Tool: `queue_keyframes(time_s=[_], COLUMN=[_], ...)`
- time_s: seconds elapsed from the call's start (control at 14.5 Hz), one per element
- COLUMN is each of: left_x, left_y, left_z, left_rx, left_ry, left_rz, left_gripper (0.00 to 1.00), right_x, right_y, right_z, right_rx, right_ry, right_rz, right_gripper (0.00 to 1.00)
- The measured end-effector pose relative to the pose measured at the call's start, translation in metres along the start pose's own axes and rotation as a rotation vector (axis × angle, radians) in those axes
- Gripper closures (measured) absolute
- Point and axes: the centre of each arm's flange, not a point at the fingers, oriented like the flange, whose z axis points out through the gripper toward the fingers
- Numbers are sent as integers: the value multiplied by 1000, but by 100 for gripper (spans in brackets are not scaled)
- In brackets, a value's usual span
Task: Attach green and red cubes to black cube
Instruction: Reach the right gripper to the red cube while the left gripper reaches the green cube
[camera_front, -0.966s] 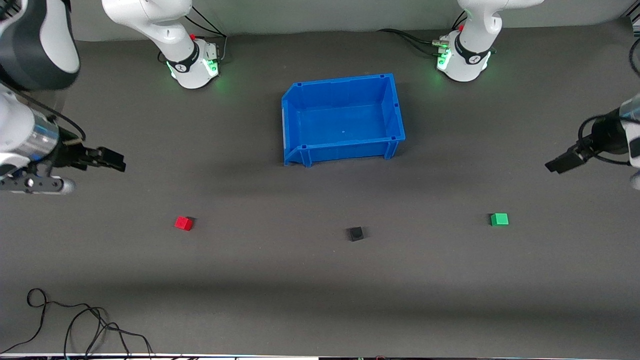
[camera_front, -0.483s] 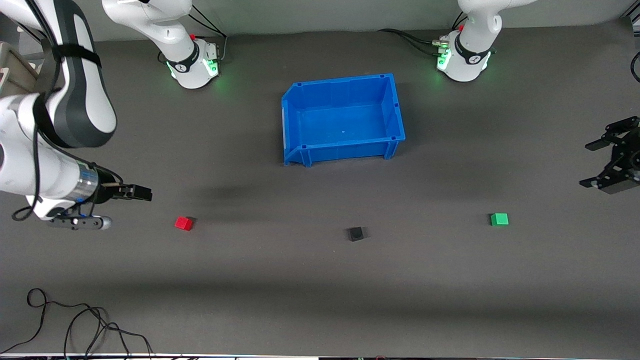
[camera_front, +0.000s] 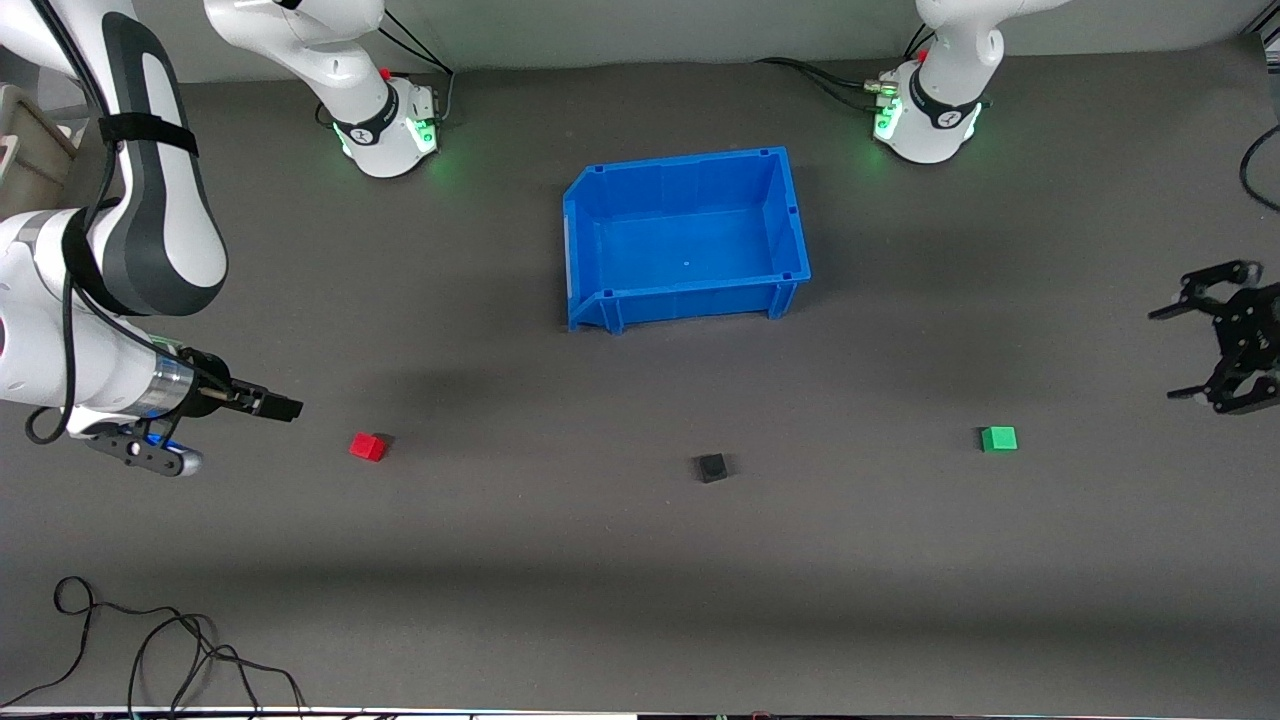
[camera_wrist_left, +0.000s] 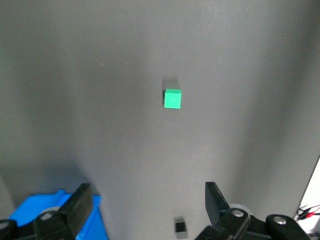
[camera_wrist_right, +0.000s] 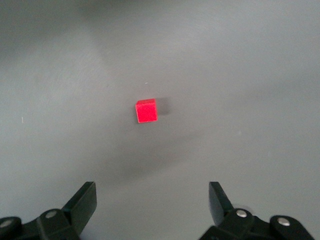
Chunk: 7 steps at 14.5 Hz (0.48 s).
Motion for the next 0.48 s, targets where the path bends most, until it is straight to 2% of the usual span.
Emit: queue_keyframes(time_s=[0.21, 0.34, 0.48], left_x=[30, 40, 46], left_y=[2, 1, 3], left_z=[63, 110, 154], left_rx=[-45, -67, -67], left_ry=[-11, -11, -41], left_rz=[-69, -85, -52], left_gripper=[0, 0, 0], right_x=[0, 3, 14], right_y=[0, 3, 21], right_z=[-1, -2, -4], right_rx=[2, 5, 21], right_ry=[0, 2, -4], right_rz=[291, 377, 436], right_gripper=[0, 0, 0])
